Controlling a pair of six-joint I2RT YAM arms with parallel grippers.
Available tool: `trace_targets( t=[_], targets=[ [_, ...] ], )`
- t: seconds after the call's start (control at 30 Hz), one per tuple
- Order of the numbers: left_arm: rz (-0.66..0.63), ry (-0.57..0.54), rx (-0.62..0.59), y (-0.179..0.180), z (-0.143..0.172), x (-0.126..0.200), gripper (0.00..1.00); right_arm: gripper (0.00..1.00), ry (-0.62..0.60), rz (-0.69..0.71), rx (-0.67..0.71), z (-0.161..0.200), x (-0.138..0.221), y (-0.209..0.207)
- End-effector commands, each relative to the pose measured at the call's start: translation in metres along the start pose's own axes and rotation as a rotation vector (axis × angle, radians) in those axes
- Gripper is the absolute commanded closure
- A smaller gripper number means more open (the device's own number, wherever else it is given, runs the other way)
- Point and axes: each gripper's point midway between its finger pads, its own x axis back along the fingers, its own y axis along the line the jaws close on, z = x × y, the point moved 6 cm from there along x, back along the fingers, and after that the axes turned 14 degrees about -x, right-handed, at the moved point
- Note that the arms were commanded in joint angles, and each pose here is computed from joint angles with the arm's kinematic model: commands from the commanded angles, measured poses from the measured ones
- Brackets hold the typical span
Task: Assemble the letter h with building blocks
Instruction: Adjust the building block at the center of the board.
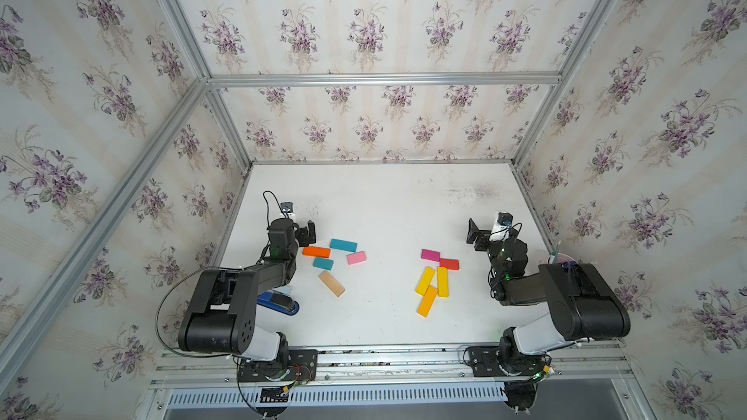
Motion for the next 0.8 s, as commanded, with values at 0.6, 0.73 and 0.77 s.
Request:
trace_targets(
  t=[0.6,0.73,0.77],
  targets=[
    [0.28,0.654,0.494,-0.115,0.006,0.111,0.25,0.0,0.455,0.178,-0.521,-0.07,0.016,0.094],
    [0.262,0.637,0.485,-0.12,0.008,0.11,0.22,0.15,0.634,0.14,-0.456,-0.045,0.022,0.118],
    [0.253,0.632,0.466,-0.12,0.004,0.107,0.21,0.17,0.656,0.135,-0.41,-0.038,0.024,0.127]
  ],
)
